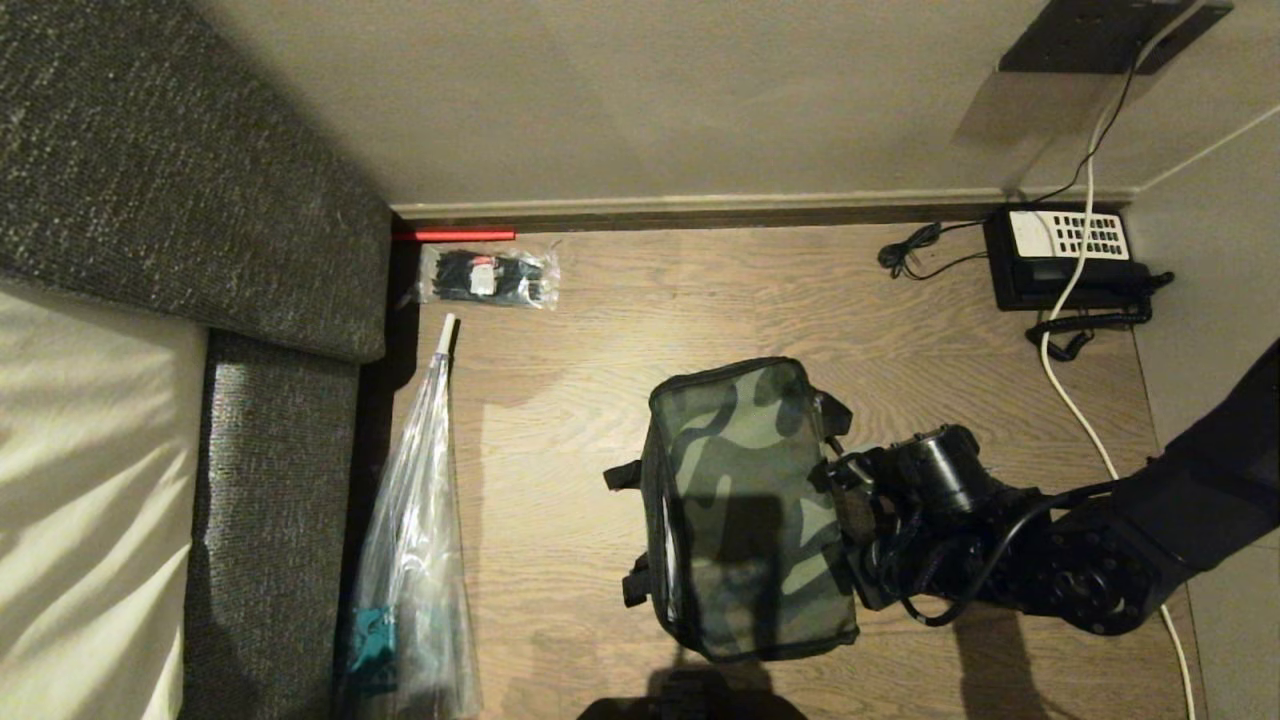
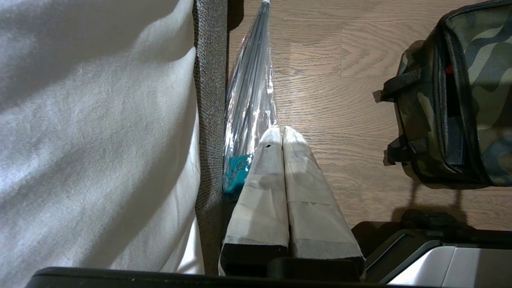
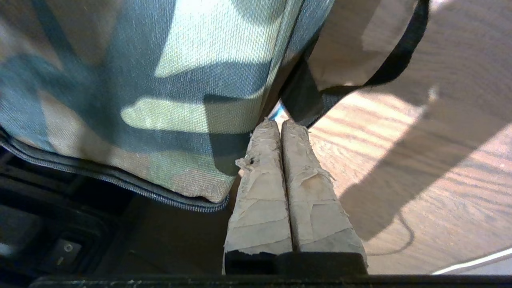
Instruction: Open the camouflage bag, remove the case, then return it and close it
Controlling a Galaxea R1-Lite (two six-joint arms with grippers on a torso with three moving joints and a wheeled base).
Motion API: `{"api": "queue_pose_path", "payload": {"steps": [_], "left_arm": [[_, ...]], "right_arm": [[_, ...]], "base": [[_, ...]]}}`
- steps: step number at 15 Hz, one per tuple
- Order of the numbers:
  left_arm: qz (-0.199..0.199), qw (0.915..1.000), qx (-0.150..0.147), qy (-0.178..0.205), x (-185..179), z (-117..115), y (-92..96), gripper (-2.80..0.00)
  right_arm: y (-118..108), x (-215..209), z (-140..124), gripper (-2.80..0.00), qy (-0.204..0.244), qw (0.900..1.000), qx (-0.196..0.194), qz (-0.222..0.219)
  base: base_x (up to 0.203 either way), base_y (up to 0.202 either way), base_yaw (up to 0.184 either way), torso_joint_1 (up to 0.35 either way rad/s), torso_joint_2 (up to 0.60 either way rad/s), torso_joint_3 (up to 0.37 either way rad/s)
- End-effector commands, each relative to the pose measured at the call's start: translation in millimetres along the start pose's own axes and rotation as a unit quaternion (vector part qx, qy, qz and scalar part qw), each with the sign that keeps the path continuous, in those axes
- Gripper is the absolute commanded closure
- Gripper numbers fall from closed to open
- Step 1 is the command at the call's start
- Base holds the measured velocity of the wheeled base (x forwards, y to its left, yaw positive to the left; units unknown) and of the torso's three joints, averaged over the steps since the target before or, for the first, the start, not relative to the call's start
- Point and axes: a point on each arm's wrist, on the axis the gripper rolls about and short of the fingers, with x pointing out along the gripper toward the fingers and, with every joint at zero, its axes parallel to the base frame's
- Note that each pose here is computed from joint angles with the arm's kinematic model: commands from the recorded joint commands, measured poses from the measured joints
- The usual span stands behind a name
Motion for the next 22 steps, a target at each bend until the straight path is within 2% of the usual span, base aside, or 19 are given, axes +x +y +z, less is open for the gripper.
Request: {"api": "queue_pose_path", "payload": {"steps": [1, 5, 8, 11, 14, 17, 20, 22], "left_arm": [[0.000, 1.0000, 0.000, -0.001, -0.2, -0.1, 0.0, 0.00], [0.000, 1.0000, 0.000, -0.002, -0.2, -0.1, 0.0, 0.00], [0.000, 1.0000, 0.000, -0.002, -0.2, -0.1, 0.0, 0.00], [0.001, 1.0000, 0.000, -0.002, -0.2, -0.1, 0.0, 0.00], [0.000, 1.0000, 0.000, -0.001, -0.1, -0.1, 0.0, 0.00], [0.001, 1.0000, 0.000, -0.001, -0.1, -0.1, 0.0, 0.00], [0.000, 1.0000, 0.000, -0.001, -0.1, -0.1, 0.0, 0.00], [0.000, 1.0000, 0.000, -0.001, -0.1, -0.1, 0.0, 0.00]], "right_arm": [[5.1, 4.5, -5.3, 0.00, 0.013, 1.000, -0.008, 0.004], [24.9, 4.3, -7.9, 0.00, 0.012, 1.000, -0.022, 0.017], [45.6, 3.6, -1.6, 0.00, 0.001, 0.999, 0.036, 0.038], [58.3, 9.9, -0.2, 0.00, -0.012, 0.998, 0.048, 0.043], [51.8, -13.4, 21.0, 0.00, -0.077, 0.993, 0.061, 0.059], [33.3, -70.3, 35.4, 0.00, -0.150, 0.979, 0.077, 0.113], [14.2, -140.1, 21.6, 0.00, -0.213, 0.961, 0.090, 0.152], [-2.9, -188.7, 1.0, 0.00, -0.243, 0.952, 0.114, 0.149]], "base": [[0.000, 0.000, 0.000, 0.000, 0.00, 0.000], [0.000, 0.000, 0.000, 0.000, 0.00, 0.000], [0.000, 0.000, 0.000, 0.000, 0.00, 0.000], [0.000, 0.000, 0.000, 0.000, 0.00, 0.000], [0.000, 0.000, 0.000, 0.000, 0.00, 0.000], [0.000, 0.000, 0.000, 0.000, 0.00, 0.000], [0.000, 0.000, 0.000, 0.000, 0.00, 0.000], [0.000, 0.000, 0.000, 0.000, 0.00, 0.000]]}}
